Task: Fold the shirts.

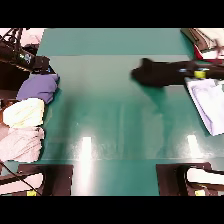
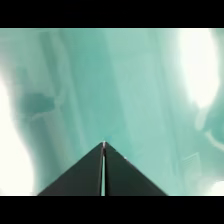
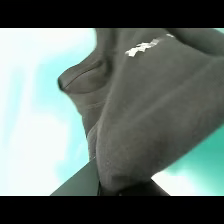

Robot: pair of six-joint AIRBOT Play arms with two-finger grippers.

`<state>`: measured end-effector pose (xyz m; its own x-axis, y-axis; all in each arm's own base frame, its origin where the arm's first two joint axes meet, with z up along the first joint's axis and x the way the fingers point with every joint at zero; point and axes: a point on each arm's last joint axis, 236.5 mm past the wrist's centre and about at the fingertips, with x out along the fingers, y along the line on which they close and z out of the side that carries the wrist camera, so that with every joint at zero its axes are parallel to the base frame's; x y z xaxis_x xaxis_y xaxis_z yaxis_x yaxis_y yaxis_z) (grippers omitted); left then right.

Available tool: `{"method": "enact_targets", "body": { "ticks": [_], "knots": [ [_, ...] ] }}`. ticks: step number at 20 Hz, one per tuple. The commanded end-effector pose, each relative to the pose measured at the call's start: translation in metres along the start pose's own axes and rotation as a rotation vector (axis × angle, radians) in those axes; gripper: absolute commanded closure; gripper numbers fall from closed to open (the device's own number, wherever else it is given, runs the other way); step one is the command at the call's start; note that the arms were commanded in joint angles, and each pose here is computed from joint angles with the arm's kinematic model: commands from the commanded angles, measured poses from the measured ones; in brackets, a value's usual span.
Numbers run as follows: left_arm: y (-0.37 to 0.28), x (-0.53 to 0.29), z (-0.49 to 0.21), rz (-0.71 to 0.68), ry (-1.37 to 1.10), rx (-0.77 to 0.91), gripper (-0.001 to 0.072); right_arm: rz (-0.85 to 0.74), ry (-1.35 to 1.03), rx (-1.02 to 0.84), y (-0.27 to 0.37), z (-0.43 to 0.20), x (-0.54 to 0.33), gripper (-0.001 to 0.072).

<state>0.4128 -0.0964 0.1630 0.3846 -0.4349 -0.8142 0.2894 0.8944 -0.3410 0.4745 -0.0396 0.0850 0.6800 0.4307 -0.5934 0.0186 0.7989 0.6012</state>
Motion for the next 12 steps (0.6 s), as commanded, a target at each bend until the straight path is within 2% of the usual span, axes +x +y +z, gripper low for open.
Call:
{"method": "enact_targets", "body": {
  "ticks": [1,6,12],
  "knots": [
    [-0.013,0.000,0.009,-0.059,-0.036,-0.012,0.0684,-0.153,-0.191,0.095,-0.076,0.037,-0.082,0.0698],
    [-0.015,0.000,0.009,-0.067,-0.037,-0.014,0.0684,-0.212,-0.296,0.104,-0.099,0.067,-0.130,0.0698],
    [-0.015,0.000,0.009,-0.067,-0.035,-0.013,0.0684,-0.163,-0.302,-0.037,-0.046,0.097,-0.164,0.0698]
  ]
}}
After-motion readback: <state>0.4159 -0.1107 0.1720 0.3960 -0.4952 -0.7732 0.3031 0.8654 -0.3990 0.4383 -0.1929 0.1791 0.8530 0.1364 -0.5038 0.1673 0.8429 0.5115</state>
